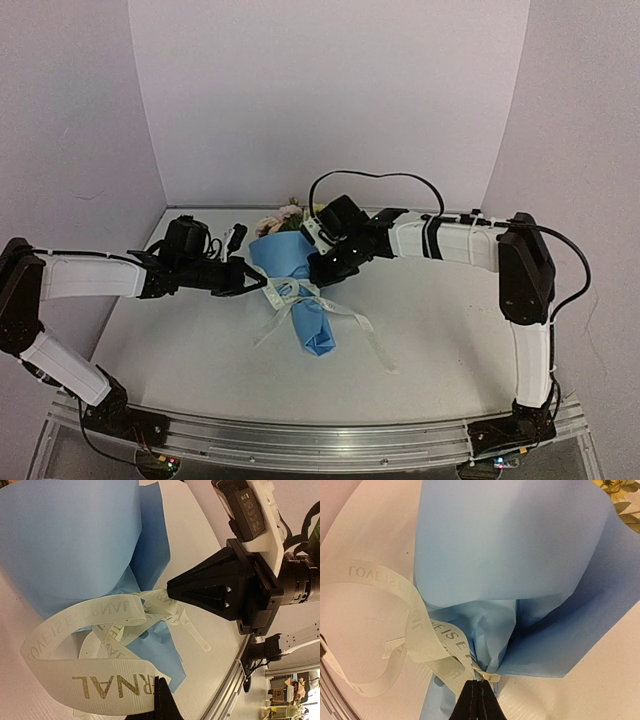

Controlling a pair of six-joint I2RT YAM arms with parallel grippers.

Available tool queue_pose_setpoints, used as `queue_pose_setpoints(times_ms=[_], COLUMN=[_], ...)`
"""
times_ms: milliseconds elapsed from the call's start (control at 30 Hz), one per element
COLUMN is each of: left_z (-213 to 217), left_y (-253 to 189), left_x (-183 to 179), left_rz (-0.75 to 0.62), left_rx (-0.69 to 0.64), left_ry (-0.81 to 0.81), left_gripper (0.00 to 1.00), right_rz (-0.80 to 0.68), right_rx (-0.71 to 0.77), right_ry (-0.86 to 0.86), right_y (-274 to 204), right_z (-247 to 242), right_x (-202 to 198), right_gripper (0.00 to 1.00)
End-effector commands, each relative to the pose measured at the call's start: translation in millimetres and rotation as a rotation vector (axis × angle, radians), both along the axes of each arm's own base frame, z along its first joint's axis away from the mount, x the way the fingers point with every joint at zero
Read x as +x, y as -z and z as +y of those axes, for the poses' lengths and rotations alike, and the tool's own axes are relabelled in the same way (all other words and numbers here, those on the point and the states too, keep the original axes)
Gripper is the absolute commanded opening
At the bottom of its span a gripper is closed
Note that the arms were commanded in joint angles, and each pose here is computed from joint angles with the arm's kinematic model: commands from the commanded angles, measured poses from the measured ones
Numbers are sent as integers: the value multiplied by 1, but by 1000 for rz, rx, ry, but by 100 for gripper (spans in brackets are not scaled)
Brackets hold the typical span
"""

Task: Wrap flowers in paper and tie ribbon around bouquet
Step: Cross the half-tied ribbon over the folded bouquet.

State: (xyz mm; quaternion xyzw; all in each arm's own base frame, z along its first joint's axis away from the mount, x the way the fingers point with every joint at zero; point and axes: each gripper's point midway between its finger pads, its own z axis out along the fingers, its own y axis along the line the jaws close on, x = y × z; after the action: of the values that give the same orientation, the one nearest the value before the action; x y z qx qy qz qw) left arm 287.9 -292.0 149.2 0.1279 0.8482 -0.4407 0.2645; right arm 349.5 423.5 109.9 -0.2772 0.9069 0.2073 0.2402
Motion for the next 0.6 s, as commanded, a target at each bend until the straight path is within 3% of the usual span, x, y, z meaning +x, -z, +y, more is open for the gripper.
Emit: queue_pose_setpoints(times_ms=[0,567], left_z=[-6,-21], left_y=[-17,-13], left_x=[10,10], left_rz=[-55,-49], left_rx=[-4,36], left_ry=[3,46], left_gripper=[0,0], right_rz=[-19,45], right_rx=[67,112], right_ry=[-35,-178], right_y=[-22,-15], right_z=[3,8], right_x=[-6,-27], right_gripper=[2,4])
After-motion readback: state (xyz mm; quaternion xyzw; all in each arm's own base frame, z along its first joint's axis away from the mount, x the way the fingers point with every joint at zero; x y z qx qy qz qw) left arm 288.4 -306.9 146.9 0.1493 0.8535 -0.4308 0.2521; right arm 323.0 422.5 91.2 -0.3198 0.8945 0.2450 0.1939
